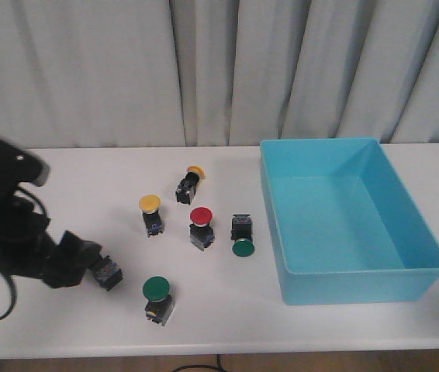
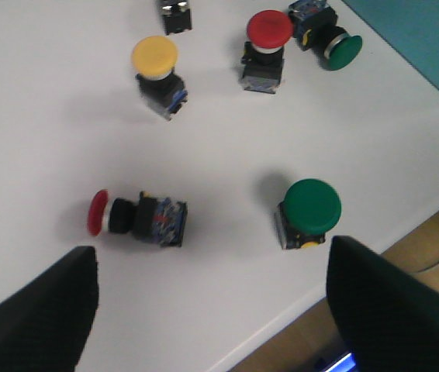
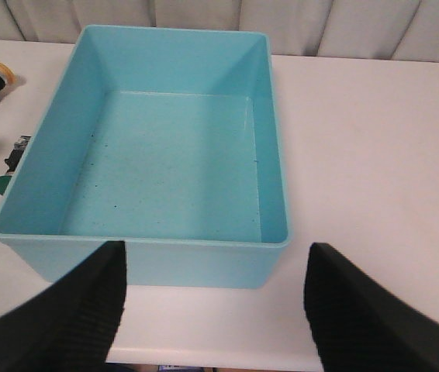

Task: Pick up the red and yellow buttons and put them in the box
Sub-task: 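Reach the left gripper down and grasp the red-capped button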

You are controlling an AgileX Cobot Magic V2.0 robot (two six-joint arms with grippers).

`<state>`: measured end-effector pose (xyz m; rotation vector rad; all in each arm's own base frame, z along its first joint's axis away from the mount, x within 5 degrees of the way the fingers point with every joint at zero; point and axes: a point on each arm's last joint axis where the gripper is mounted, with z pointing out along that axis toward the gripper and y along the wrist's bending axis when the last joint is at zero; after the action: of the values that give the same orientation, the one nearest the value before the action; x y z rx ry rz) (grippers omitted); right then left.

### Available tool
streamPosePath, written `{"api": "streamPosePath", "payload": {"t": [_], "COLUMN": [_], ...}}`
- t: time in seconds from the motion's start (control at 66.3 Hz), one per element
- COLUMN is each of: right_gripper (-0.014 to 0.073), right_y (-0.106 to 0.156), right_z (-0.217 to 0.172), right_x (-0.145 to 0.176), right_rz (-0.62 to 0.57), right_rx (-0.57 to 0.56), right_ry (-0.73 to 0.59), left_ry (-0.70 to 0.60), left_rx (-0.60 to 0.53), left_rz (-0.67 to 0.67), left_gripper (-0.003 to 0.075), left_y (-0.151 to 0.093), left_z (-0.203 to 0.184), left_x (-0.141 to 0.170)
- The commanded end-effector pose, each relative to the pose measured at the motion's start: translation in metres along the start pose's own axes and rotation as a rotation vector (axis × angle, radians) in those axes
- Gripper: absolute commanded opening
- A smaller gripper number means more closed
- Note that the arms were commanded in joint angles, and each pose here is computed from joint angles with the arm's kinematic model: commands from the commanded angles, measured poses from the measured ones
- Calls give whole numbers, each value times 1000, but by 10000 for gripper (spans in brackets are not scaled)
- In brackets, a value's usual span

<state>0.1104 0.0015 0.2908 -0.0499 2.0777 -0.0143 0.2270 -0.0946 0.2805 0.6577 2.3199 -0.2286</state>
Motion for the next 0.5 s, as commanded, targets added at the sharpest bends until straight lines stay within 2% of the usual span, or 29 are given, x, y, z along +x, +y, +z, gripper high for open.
{"api": "streamPosePath", "payload": {"t": [0.0,0.226,0.483], "right_gripper": [492,492,492], "right_y": [-1,-1,-1], "right_z": [-4,-4,-3], "right_x": [-16,-15,-13], "right_rz": [-13,-13,-13], "right_rx": [10,10,9], "right_ry": [-95,-85,-67], "left_ry": [-77,-45,-30], "left_rx": [22,76,82], "left_rz": [22,75,72], "left_gripper": [583,583,583], "left_y": [-8,-27,-24], "left_z": [17,77,132], "left_x": [-32,-72,-105]}}
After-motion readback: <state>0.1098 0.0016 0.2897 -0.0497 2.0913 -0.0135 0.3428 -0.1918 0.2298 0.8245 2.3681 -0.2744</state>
